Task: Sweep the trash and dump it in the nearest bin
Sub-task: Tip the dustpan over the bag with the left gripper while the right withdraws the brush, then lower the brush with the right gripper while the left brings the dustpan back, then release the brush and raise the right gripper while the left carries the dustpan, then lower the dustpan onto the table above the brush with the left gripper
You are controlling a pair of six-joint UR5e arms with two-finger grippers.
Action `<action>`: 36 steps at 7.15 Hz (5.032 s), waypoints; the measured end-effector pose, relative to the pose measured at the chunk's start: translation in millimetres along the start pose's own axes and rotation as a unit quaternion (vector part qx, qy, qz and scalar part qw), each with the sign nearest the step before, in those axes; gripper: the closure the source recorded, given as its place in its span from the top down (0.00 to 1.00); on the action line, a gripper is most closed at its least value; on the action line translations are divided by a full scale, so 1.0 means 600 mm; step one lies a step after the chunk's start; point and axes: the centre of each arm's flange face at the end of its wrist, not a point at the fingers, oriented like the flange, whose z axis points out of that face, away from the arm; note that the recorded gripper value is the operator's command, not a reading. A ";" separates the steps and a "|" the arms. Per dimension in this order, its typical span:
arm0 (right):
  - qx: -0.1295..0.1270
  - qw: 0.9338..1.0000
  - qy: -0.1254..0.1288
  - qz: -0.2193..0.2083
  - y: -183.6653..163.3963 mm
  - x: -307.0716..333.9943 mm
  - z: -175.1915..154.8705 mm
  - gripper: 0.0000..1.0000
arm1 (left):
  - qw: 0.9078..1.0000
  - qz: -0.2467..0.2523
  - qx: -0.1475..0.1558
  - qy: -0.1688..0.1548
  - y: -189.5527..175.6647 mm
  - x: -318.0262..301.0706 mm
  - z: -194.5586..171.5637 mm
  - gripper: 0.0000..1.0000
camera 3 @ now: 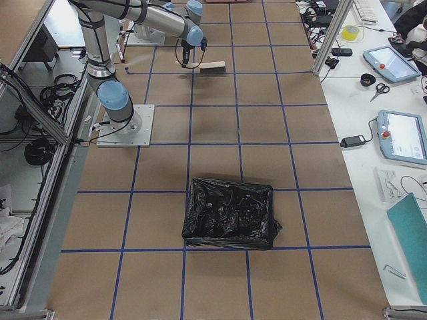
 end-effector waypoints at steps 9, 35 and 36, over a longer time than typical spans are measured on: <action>0.006 1.000 0.004 0.009 -0.012 0.007 -0.005 0.93 | 0.982 0.144 -0.101 -0.070 -0.259 0.055 -0.255 0.00; 0.136 0.989 -0.034 -0.056 -0.203 0.374 -0.455 1.00 | 0.936 -0.299 0.105 0.151 -1.170 0.911 -0.269 0.00; 0.131 0.989 -0.028 -0.061 -0.198 0.367 -0.446 1.00 | 0.932 -0.312 0.103 0.152 -1.176 0.916 -0.261 0.00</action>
